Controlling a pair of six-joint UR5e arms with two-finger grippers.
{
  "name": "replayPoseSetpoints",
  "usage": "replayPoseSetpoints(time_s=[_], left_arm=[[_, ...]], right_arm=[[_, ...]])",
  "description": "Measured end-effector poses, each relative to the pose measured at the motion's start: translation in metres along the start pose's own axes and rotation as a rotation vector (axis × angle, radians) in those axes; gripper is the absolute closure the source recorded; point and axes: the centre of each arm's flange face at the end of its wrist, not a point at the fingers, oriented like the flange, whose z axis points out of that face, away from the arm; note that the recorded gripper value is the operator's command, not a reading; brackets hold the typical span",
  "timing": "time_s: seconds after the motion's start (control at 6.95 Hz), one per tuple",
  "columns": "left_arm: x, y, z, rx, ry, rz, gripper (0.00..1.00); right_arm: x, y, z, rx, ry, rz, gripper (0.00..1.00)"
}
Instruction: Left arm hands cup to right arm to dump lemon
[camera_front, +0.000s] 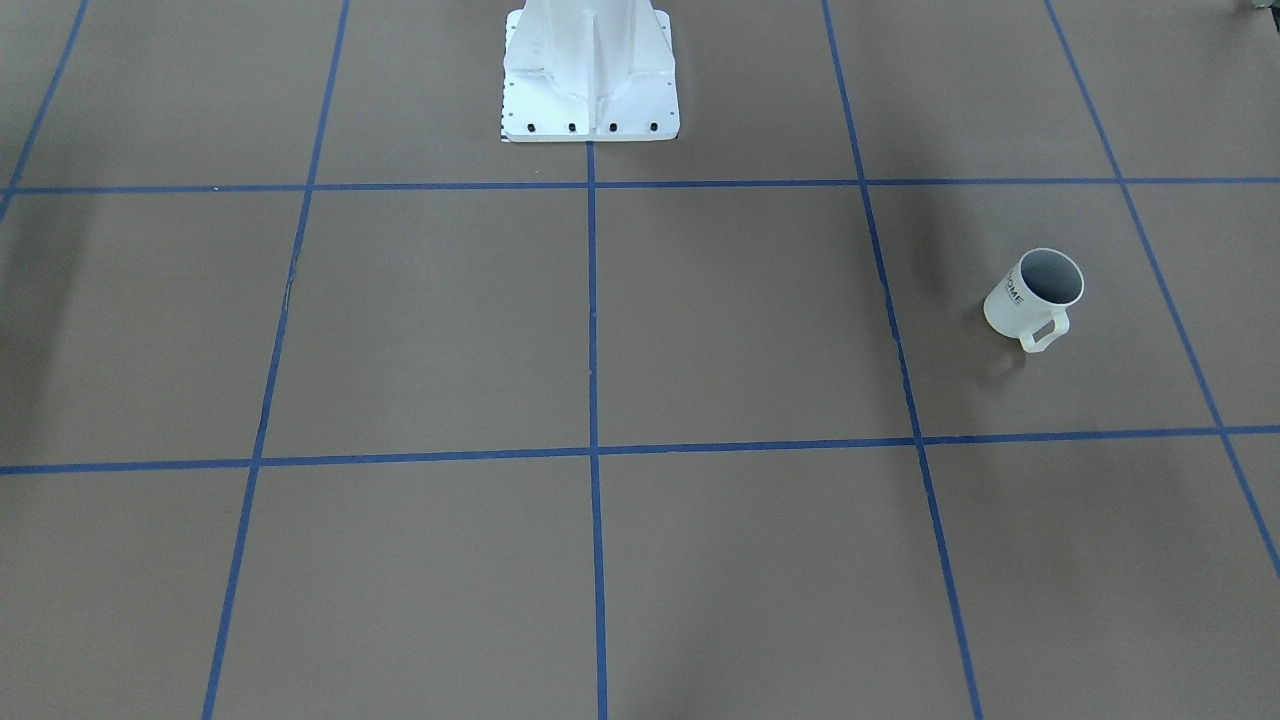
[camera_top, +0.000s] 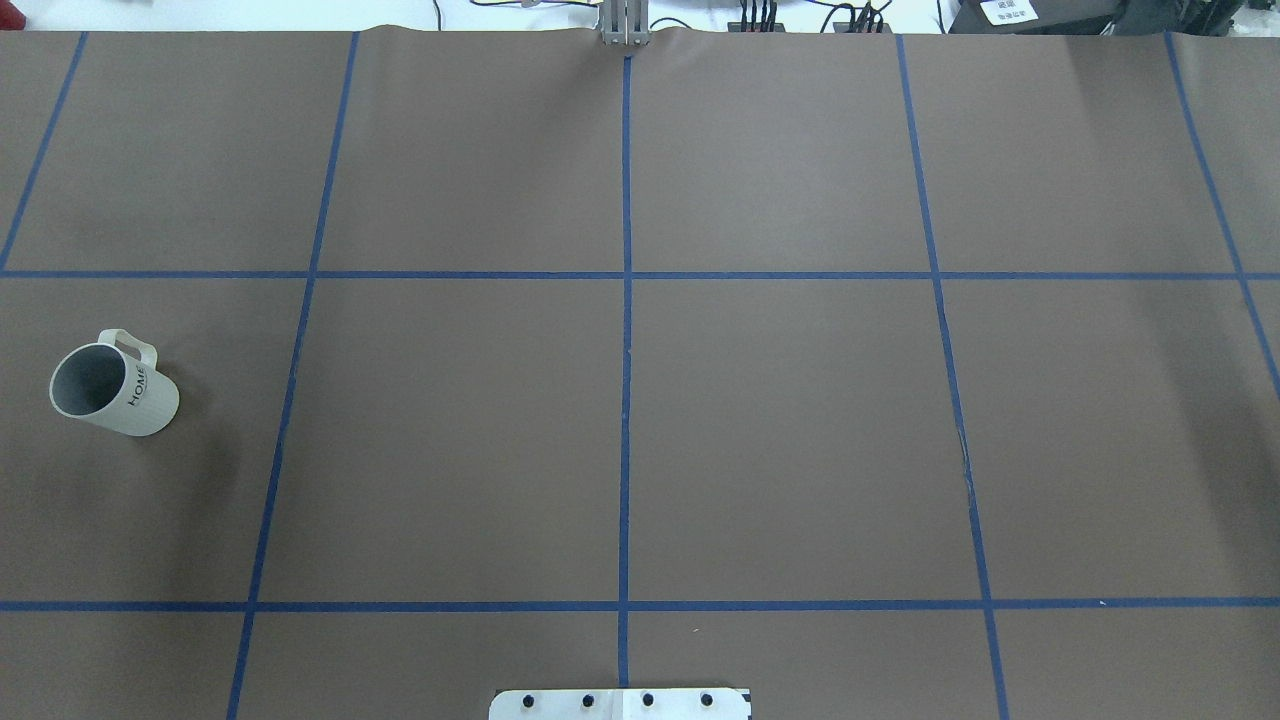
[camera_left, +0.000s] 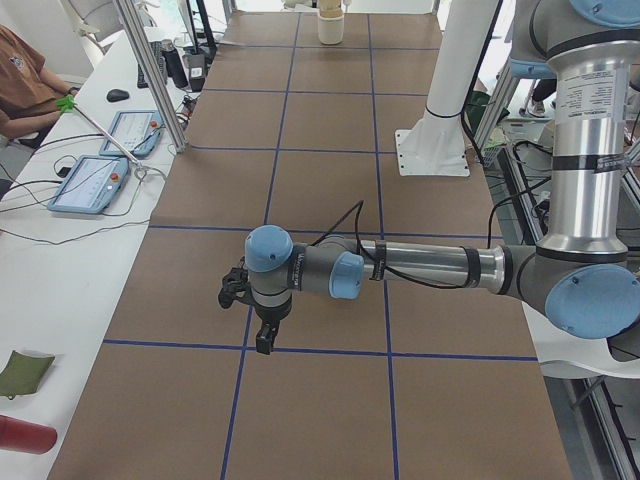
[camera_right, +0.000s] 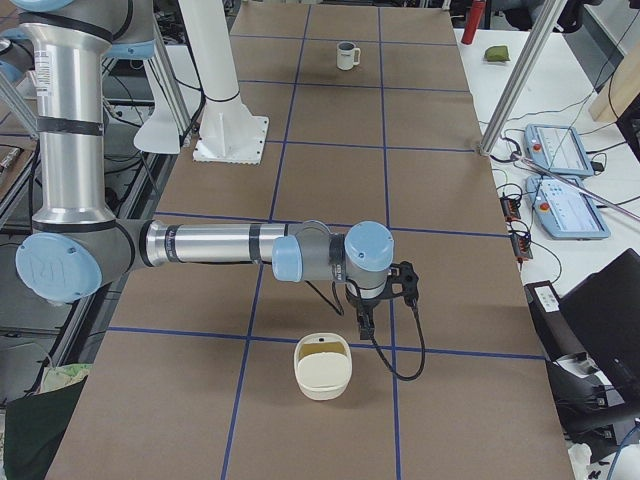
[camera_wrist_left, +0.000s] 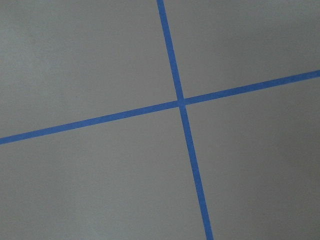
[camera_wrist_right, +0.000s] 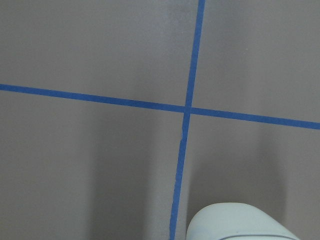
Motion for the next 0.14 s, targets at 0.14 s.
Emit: replayPoseSetpoints(time_s=[0.14], left_arm=[[-0.0001,-0.0009,0.0,0.0,-0.001,0.0,0.0]], right_arm=[[-0.0002,-0.0001,0.0001,0.0,-0.001,0.0,0.0]])
